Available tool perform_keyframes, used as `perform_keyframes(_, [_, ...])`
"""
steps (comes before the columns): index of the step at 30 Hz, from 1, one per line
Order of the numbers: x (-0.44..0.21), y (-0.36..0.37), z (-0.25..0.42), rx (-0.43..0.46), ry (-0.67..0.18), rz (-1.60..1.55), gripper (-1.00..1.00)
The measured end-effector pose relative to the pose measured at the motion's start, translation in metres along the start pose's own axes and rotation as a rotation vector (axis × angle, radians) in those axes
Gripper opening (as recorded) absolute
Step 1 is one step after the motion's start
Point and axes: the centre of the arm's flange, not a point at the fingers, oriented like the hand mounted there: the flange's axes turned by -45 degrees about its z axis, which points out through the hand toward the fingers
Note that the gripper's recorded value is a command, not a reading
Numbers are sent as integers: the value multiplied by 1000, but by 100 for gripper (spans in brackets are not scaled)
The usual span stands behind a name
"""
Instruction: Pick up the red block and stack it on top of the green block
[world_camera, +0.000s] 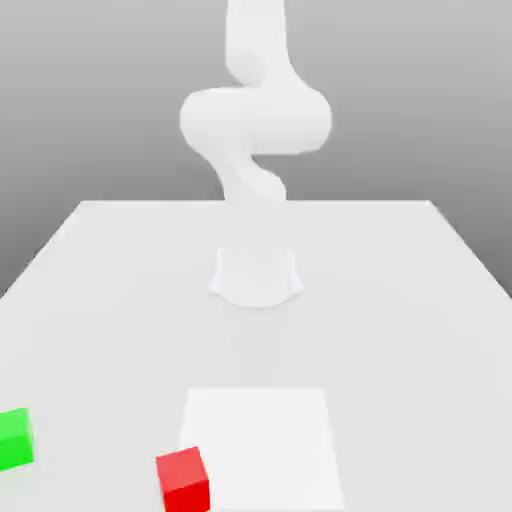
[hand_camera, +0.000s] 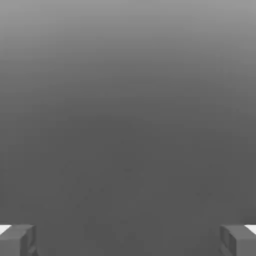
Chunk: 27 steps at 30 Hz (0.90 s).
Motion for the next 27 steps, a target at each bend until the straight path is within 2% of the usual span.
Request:
perform_keyframes(6, [-14,21,118,60,-170,-63,0])
perform_keyframes(12, [-55,36,226,99,-332,-126,0])
perform_keyframes(20, [-142,59,345,115,-545,-217,0])
perform_keyframes(27, [-232,82,419,104,-713,-305,0])
